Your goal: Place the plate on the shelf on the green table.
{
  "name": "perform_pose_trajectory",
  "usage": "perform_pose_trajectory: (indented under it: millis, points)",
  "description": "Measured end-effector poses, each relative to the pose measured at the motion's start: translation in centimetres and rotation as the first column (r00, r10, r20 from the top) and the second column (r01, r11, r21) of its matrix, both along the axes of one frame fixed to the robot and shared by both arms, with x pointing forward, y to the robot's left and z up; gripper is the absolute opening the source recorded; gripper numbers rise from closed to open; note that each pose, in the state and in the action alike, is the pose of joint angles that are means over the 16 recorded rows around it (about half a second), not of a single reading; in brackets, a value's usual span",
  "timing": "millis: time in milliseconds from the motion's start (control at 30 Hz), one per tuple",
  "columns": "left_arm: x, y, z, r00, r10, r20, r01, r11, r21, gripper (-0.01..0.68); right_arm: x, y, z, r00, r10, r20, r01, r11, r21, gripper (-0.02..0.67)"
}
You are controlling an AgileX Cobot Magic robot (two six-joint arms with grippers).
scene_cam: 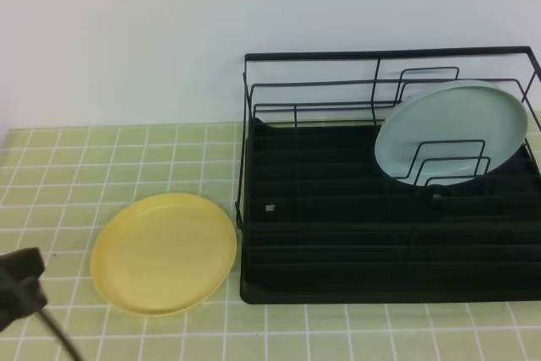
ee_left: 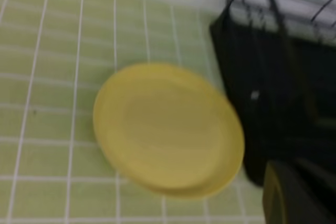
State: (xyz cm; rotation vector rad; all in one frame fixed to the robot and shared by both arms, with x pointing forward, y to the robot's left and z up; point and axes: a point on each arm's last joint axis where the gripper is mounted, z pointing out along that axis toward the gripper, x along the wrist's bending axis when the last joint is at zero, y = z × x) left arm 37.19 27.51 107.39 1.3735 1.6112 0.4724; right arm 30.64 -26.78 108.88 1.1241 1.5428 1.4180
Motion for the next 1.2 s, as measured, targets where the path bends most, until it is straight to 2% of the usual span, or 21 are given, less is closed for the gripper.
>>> perform_pose_trajectory:
  millis: [167,367,533,667,867,1067,1200]
  points:
    - [4.0,-0.1,0.0,0.984,-0.041,-0.174,0.053,0.997,0.064,-0.002,2.0,0.9,-0.3,0.969,0.124,-0.214,-0.138,0.989,-0.053,-0.002]
    - [8.9,0.5,-1.2,0.933,-0.068,-0.354,0.11,0.989,0.102,-0.002,3.6,1.6,-1.0,0.873,0.227,-0.433,-0.27,0.962,-0.04,-0.002]
    - [12.3,1.7,-3.0,0.887,-0.077,-0.456,0.124,0.989,0.074,-0.002,4.0,2.1,-1.3,0.801,0.29,-0.524,-0.348,0.937,-0.014,-0.002]
    - [14.4,2.8,-4.9,0.861,-0.074,-0.502,0.11,0.993,0.041,0.008,4.0,2.4,-1.4,0.774,0.325,-0.543,-0.385,0.923,0.004,-0.002]
    - [16.7,4.0,-7.9,0.829,-0.062,-0.556,0.067,0.998,-0.013,0.099,3.9,2.7,-1.3,0.766,0.359,-0.534,-0.412,0.911,0.022,-0.002]
    - [18.6,4.2,-10.3,0.806,-0.072,-0.587,0.045,0.997,-0.061,0.218,3.8,2.9,-1.1,0.763,0.378,-0.525,-0.423,0.905,0.037,-0.002]
    - [19.7,4.2,-11.5,0.796,-0.082,-0.599,0.032,0.995,-0.093,0.272,3.8,2.9,-1.1,0.763,0.381,-0.523,-0.424,0.905,0.041,-0.002]
